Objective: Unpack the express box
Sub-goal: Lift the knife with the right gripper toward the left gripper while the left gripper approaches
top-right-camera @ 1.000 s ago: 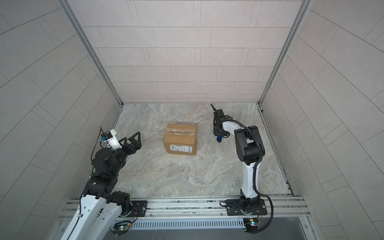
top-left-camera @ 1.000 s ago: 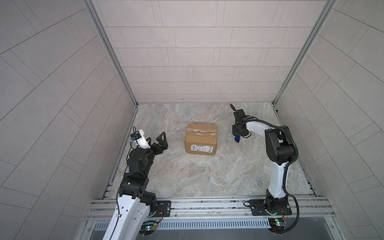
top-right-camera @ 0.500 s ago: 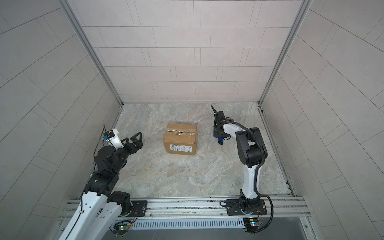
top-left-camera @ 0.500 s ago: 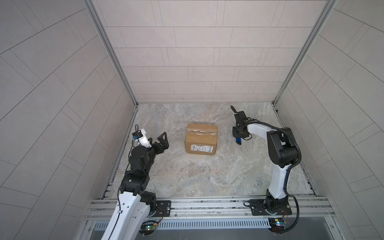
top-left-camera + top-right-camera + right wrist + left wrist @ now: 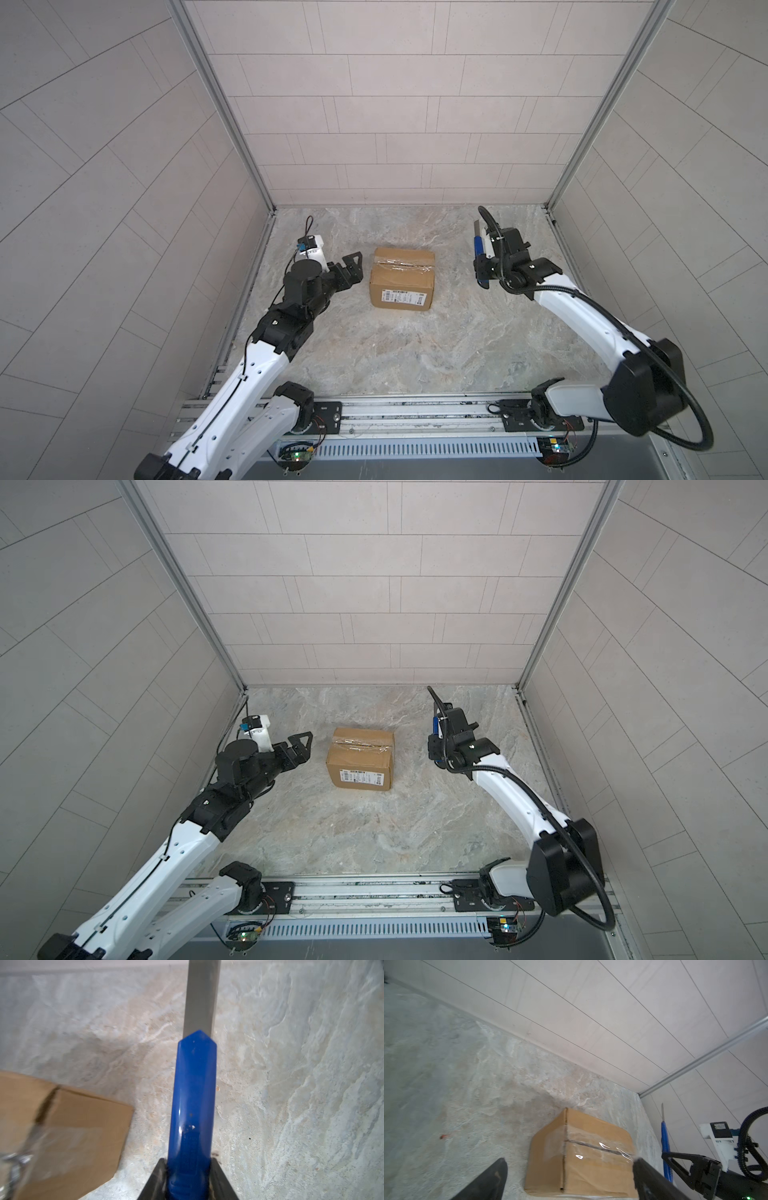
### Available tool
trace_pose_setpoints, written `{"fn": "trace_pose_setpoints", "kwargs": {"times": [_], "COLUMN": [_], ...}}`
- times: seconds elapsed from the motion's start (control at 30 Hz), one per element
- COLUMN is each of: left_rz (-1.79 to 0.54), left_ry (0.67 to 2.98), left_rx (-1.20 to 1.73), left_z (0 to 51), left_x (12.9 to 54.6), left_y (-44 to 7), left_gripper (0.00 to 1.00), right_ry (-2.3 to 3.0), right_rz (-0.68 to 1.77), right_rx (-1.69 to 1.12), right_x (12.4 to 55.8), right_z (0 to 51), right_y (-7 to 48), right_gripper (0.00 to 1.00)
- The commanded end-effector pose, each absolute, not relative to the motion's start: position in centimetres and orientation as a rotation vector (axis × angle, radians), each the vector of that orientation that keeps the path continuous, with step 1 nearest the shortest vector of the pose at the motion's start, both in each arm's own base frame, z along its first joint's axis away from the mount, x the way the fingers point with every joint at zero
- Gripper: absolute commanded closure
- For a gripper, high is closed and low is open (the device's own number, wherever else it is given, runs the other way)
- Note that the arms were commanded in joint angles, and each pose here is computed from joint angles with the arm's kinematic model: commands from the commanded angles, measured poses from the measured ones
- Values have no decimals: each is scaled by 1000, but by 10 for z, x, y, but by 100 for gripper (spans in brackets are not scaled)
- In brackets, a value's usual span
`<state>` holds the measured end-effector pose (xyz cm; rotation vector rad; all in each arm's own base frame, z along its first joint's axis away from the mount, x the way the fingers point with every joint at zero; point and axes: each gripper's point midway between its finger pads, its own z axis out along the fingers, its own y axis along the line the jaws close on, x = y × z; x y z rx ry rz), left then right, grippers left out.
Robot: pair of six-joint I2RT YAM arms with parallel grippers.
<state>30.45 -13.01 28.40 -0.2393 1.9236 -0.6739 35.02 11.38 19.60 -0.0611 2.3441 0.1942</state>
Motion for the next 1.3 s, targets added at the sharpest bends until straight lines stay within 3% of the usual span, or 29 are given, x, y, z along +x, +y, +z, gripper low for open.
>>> {"fn": "trace_pose_setpoints", "kwargs": {"times": [0.0, 0.23, 0.5, 0.77, 1.27], "left_rz": [-728, -885, -1019, -1067, -992], "left_ry": [1934, 1944, 1953, 1946, 1986], "left_rx": [-188, -65, 28, 45, 5], "left_z": [296, 308, 312, 311, 299], "left_x": [309, 311, 304, 302, 312], "left_y": [-168, -249, -296, -305, -302], "left_gripper": [4, 6, 13, 30, 53], "right_ry": [2243, 2136, 2071, 2039, 1981], "right_rz": [205, 295, 377, 435, 508], "right_rx": [-155, -314, -431, -502, -596], "right_x": [333, 313, 305, 300, 283], "right_z": [217, 254, 269, 273, 281], "right_y": [131, 180, 224, 249, 277], "right_gripper": [78, 78, 78, 78, 78]}}
